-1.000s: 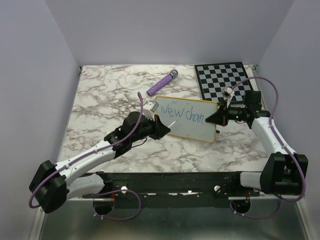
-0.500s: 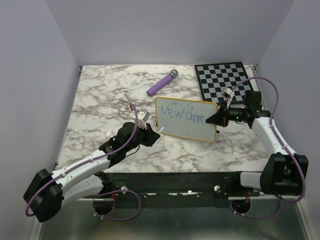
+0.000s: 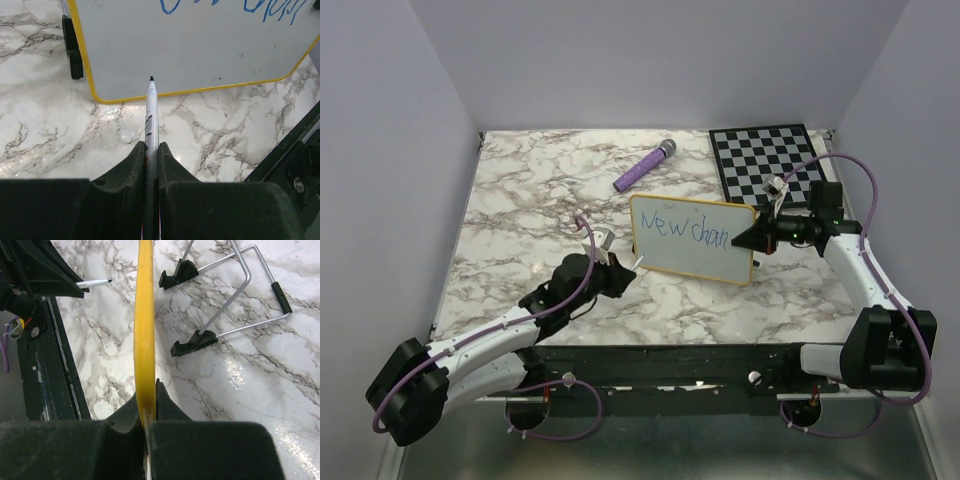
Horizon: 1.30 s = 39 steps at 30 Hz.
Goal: Write a sentence on the whiteboard
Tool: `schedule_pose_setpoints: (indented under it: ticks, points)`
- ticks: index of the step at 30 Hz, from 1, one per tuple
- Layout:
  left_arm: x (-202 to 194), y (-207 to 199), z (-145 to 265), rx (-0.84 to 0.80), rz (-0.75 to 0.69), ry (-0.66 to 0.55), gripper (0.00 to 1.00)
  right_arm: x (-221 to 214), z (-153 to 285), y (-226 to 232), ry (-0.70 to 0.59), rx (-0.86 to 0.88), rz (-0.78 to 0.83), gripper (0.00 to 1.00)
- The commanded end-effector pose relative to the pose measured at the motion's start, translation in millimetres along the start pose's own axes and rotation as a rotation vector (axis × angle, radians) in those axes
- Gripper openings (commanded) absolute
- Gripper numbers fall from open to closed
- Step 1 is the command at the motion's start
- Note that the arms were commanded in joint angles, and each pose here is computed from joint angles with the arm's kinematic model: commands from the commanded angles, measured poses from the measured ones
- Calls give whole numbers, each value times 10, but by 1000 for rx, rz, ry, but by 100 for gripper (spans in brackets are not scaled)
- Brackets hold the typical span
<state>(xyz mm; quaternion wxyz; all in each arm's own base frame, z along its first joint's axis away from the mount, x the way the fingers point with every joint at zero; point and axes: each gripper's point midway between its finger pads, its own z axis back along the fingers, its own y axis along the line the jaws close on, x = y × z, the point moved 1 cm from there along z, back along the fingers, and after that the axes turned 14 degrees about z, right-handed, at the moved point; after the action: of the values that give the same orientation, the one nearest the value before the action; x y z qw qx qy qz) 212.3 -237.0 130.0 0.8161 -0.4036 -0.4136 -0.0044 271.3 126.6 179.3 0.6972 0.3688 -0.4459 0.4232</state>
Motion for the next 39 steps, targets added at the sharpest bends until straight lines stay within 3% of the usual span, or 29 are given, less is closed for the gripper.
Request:
schedule_pose_setpoints:
  ticks: [1,28,39]
  points:
    - [110,-16,-6,-23,-6,-69,0,65,15,24,-6,14,27,1]
    - [0,115,2,-78,45,-110,0,39,3,20,-4,22,21,1]
    - [71,39,-272,-68,27,-77,0,32,-1,26,-6,24,15,1]
